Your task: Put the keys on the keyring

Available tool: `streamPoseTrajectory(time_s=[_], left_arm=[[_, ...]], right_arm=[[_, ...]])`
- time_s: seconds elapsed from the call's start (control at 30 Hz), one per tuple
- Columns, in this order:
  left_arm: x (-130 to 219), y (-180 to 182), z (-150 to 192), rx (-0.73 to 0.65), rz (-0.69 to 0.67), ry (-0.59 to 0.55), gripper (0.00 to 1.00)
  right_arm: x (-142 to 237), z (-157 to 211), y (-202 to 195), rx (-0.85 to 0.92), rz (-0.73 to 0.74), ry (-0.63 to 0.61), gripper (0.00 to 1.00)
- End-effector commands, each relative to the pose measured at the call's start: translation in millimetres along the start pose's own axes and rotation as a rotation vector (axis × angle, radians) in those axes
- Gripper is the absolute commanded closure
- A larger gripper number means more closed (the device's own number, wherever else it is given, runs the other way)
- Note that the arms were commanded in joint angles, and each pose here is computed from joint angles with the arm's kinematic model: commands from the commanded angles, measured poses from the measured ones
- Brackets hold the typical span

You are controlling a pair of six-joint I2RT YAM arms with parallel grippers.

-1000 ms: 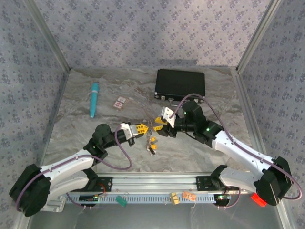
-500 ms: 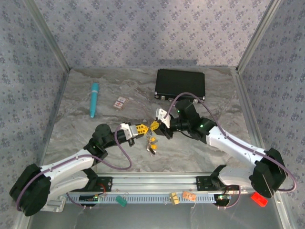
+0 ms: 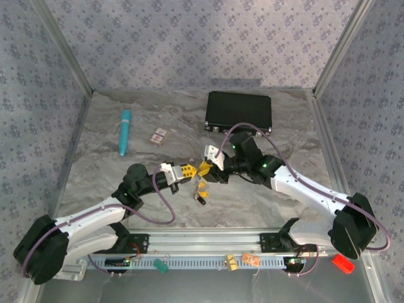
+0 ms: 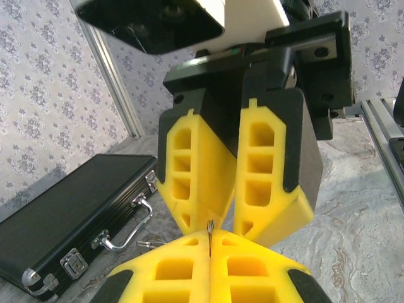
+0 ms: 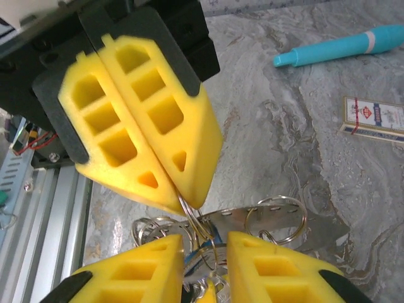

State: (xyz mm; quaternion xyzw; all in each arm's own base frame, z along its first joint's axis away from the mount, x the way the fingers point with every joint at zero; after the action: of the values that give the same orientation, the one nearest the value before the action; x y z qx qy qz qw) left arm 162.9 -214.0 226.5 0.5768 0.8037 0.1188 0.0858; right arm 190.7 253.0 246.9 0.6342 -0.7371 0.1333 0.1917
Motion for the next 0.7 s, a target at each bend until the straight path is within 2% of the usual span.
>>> streamPoseTrajectory(time_s=[0.0, 0.27, 0.43, 0.53, 0.63, 0.67], left_arm=[[-2, 2, -19, -0.033, 0.013, -0.090, 1.00], [-2, 2, -20, -0.031, 0.014, -0.095, 1.00], [-3, 2, -20, -0.032, 0.016, -0.096, 1.00], [-3, 2, -20, -0.032, 0.020, -0.098, 1.00], [-3, 2, -21, -0.032, 0.019, -0.098, 1.00], [-3, 3, -20, -0.032, 0.018, -0.093, 1.00]], right_arm=[[8, -12, 5, 0.053, 0.018, -0.044, 0.73], [2, -14, 5, 0.066, 0.002, -0.026, 0.73], [-1, -13, 2, 0.070, 0.015, -0.013, 0.77], [-1, -14, 0, 0.079, 0.027, -0.010, 0.86], [1, -18, 1, 0.096, 0.026, -0.019, 1.00], [2, -19, 1, 0.101, 0.028, -0.022, 1.00]])
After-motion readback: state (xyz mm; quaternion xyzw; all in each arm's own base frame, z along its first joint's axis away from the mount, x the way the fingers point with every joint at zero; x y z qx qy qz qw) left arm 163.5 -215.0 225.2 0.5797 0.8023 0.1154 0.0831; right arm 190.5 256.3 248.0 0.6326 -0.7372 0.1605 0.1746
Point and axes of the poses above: each hand's point on the last joint's axis, 136 mm out from that joint toward the fingers, its own x axis back along the fingers, its own y axis along the line the jaws close on, z = x × y, the point moved 7 cm from there along x, back along the fingers, and after that the axes turned 3 degrees about -x, right-handed, at the moved point
